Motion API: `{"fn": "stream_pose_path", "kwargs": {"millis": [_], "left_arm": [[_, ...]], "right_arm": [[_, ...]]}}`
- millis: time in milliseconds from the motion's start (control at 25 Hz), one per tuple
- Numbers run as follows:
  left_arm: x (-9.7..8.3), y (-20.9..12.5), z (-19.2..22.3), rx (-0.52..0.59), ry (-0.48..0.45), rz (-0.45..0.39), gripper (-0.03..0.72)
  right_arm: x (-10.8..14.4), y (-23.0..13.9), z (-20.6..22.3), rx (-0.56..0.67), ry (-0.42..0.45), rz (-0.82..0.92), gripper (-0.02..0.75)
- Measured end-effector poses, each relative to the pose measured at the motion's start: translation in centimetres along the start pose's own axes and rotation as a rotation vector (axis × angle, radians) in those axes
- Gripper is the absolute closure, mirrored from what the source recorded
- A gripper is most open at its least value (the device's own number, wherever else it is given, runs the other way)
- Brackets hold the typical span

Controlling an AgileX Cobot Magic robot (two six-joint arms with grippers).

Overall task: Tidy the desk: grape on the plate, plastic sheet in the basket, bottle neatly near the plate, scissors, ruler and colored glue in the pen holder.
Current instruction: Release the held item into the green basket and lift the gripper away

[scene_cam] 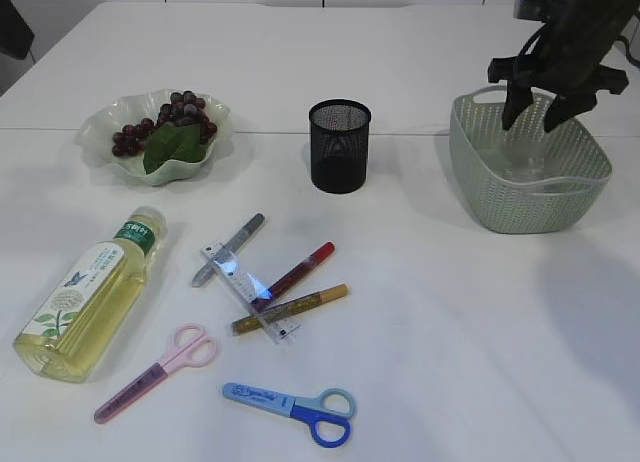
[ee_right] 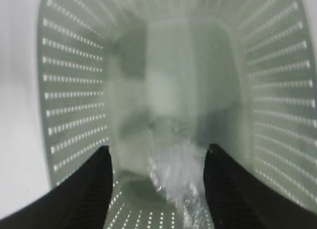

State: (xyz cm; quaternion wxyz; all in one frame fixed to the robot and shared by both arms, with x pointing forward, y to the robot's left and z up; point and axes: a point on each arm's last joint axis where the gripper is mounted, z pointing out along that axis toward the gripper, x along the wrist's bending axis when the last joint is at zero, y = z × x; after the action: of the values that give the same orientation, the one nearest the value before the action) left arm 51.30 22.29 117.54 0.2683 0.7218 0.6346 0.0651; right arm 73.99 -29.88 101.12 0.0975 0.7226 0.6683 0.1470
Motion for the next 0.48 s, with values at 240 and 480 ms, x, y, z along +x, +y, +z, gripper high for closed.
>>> {"fn": "stream_pose_path", "kwargs": {"millis": [240,480], "left_arm": [[0.1,0.0,0.0,0.0,0.007,0.002,0.309],[0.4,0.0,0.0,-0.003,0.04,0.013,0.309]], "right_arm": [[0.0,-0.3,-0.2,0.031,-0.003,-0.001,0.256],[0.2,0.0,-4.2,-0.042,0.002,-0.007,0.256]]}}
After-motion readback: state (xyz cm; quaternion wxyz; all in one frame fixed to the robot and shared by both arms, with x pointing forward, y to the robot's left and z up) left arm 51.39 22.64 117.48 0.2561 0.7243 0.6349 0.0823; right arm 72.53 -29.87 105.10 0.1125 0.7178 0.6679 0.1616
